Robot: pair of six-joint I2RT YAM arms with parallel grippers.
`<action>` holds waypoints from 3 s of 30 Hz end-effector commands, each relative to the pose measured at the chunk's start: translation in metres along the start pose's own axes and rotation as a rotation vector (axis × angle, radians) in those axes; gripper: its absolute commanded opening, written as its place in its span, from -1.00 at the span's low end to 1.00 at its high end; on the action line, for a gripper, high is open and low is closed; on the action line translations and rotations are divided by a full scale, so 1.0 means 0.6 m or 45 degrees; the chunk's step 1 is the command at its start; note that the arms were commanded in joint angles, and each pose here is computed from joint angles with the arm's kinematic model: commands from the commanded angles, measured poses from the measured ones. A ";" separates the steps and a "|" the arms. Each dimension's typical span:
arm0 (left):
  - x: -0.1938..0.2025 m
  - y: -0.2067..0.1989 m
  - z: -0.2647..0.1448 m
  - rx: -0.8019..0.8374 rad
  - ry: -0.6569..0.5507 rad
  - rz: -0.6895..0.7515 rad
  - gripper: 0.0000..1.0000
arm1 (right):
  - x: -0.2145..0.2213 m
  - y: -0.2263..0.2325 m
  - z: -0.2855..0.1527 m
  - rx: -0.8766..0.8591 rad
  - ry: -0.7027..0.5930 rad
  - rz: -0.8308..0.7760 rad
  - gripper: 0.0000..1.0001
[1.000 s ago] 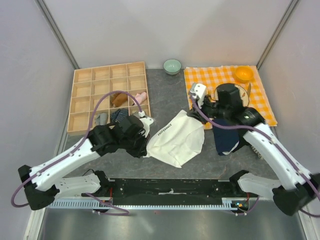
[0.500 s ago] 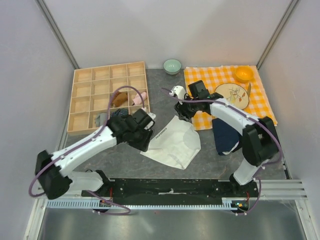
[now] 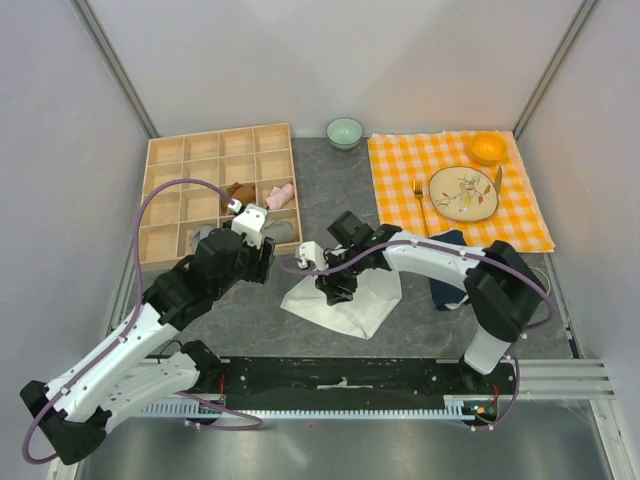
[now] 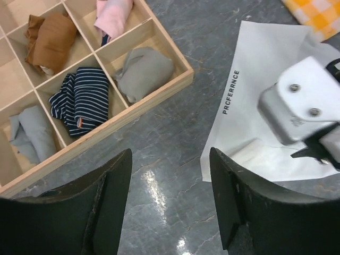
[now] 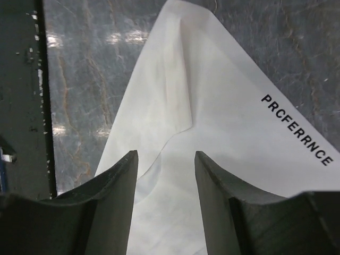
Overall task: Roll the underwear
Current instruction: Flatten out the underwear at the center of the board, then fold the underwear at the center of the board.
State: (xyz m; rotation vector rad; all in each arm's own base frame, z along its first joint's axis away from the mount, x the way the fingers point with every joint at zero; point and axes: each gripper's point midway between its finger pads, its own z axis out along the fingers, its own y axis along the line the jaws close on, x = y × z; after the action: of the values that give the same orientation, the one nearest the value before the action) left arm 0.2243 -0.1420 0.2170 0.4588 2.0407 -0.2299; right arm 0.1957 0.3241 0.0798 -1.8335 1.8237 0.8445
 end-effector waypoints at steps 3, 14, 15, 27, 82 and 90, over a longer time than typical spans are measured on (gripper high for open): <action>-0.058 0.048 -0.020 -0.162 -0.237 0.067 0.34 | 0.003 -0.015 0.056 0.044 0.092 0.104 0.04; -0.069 0.063 -0.049 -0.193 -0.341 0.033 0.38 | 0.023 -0.023 0.085 0.060 0.163 0.145 0.05; -0.068 0.064 -0.049 -0.195 -0.339 0.033 0.39 | 0.023 -0.023 0.086 0.060 0.165 0.146 0.06; -0.068 0.060 -0.050 -0.176 -0.346 0.031 0.38 | 0.024 -0.018 0.098 0.068 0.195 0.123 -0.06; -0.089 0.113 -0.114 -0.336 -0.550 -0.082 0.36 | 0.031 0.003 0.122 0.078 0.302 0.001 -0.54; -0.089 0.111 -0.112 -0.331 -0.541 -0.077 0.36 | 0.000 0.003 0.098 0.097 0.259 -0.035 -1.00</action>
State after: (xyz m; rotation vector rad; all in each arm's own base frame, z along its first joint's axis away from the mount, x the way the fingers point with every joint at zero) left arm 0.2169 -0.0741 0.2903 0.1843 1.6711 -0.1159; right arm 0.1828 0.3593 0.0192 -1.9581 1.9704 0.6056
